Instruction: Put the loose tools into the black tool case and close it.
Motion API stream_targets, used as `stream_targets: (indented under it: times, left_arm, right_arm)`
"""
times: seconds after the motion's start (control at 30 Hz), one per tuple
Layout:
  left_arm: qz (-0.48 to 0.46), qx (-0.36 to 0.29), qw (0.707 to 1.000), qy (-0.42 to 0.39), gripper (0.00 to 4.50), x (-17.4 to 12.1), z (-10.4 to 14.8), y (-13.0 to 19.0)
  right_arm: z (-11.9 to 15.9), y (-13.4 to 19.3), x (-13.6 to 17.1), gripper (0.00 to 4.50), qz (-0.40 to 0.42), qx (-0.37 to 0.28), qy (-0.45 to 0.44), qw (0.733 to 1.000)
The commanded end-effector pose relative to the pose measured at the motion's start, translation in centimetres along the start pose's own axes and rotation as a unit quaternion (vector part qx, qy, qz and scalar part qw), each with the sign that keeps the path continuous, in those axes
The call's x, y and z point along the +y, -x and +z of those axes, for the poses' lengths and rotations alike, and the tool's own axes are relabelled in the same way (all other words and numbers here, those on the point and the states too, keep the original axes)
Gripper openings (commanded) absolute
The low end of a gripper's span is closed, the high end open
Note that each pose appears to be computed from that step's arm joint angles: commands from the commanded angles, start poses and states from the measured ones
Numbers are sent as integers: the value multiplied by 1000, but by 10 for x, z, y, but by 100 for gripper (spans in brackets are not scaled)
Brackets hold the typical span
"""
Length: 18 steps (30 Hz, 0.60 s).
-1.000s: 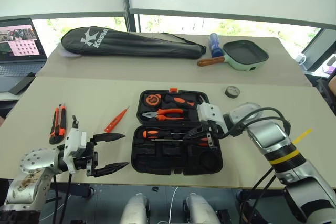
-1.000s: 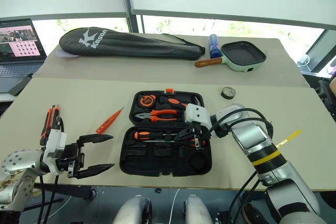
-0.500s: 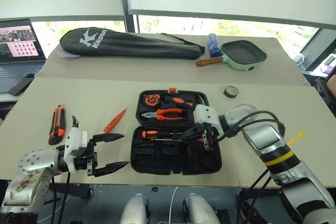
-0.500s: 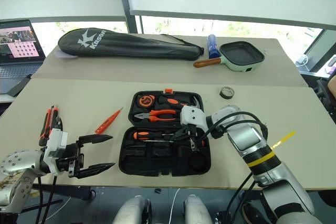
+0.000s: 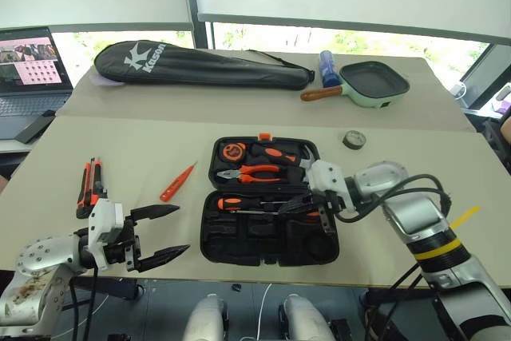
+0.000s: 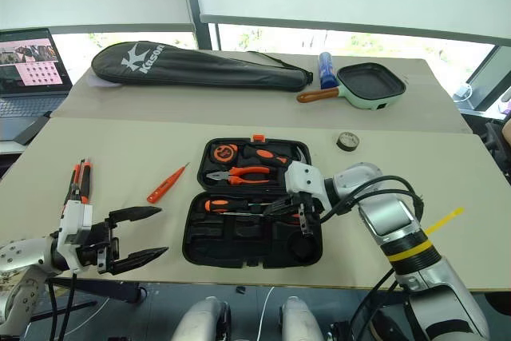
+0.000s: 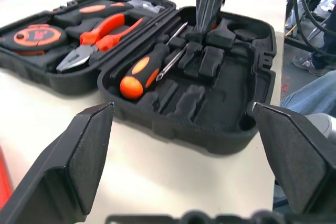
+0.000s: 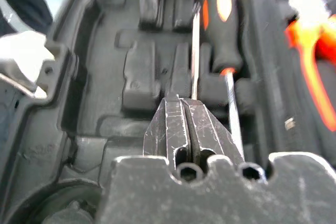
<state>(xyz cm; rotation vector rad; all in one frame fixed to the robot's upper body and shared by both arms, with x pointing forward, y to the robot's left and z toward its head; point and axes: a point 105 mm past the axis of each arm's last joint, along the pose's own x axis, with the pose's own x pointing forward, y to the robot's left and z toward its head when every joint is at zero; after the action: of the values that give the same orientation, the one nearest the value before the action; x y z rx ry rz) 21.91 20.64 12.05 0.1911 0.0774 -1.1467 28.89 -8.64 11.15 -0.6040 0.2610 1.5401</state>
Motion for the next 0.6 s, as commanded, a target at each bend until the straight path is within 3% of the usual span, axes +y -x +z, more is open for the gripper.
stream_targets:
  times: [0.03,0.27,0.37,0.53,0.6]
  left_arm:
    - [-7,-8,1000,-18,450,0,9,-3]
    - [-2,-6,1000,-17,450,-1,9,-2]
    - [26,-12,1000,-5,450,1,10,5]
    - [135,-4,991,6,450,12,6,31]
    - [175,29,984,-10,450,11,-2,51]
  right_arm:
    - [-9,-5,-5,4,-6,40,18,999]
    - [-10,-12,-6,4,-8,44,13,999]
    - [11,1,-5,4,-10,-15,10,1000]
    - [34,44,0,150,-58,-118,14,991]
    - [41,68,2,222,-100,-178,10,979]
